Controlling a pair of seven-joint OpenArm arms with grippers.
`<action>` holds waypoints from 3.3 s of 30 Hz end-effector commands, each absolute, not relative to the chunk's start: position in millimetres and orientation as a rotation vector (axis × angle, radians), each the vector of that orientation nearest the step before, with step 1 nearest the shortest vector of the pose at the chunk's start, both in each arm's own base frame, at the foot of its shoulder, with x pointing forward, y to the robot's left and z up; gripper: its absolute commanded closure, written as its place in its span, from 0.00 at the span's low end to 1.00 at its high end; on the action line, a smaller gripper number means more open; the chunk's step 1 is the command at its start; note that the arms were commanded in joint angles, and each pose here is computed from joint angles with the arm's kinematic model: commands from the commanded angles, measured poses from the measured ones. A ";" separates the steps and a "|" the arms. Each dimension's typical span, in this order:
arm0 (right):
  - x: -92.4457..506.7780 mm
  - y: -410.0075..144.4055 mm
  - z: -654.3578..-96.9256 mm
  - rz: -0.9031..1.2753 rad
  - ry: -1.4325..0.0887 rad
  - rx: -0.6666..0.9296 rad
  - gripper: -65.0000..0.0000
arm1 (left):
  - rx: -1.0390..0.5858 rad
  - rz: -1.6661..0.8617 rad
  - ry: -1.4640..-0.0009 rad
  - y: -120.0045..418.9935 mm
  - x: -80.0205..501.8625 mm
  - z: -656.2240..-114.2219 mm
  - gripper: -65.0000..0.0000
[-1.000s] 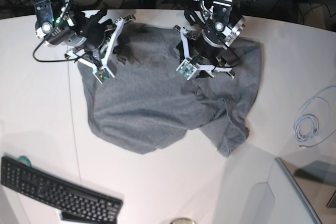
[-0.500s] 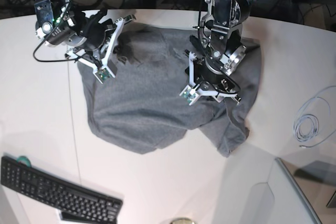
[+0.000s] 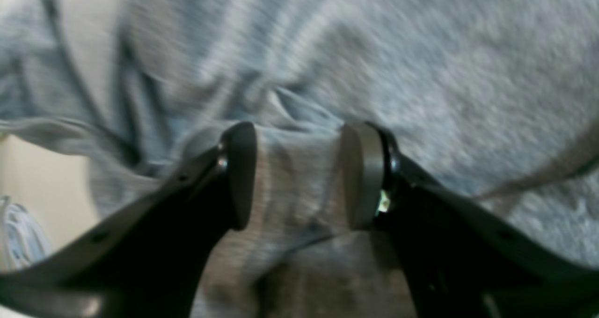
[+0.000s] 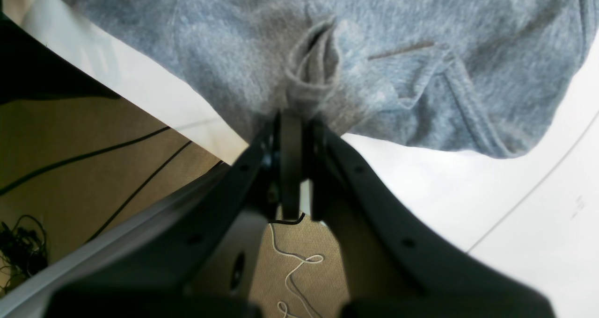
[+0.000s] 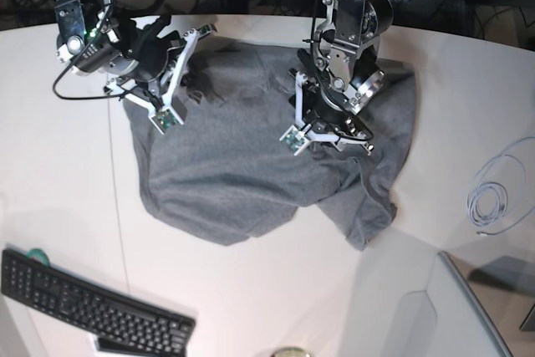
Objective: Layout the t-shirt on the table in an organized manner, then fold the t-shirt properly
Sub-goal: 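Lift the shirt edge with both grippers and pull apart, then raise the shirt high with both grippers and lay it flat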
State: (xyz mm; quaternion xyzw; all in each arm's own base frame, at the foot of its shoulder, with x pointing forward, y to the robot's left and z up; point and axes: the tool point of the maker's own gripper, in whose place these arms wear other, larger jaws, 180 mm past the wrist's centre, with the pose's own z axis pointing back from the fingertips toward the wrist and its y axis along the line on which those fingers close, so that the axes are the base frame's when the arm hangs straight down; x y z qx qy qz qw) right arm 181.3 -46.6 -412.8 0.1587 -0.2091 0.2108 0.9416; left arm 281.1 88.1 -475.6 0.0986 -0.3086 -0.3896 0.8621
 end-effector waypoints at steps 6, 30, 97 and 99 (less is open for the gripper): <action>188.7 -44.6 -405.5 0.431 -0.462 0.332 1.00 | 0.210 -0.796 -0.675 89.5 288.7 -470.5 0.56; 188.1 -43.7 -405.9 0.434 -0.460 0.334 1.00 | 0.337 -0.708 -0.844 118.9 321.8 -400.9 1.00; 416.8 -155.3 -294.7 0.421 -0.782 -0.007 1.00 | 0.520 -0.335 -1.044 214.1 449.3 -242.8 1.00; 441.5 -169.9 -279.1 0.397 -0.822 -0.028 1.00 | 0.486 -0.336 -1.035 209.3 471.5 -241.9 1.00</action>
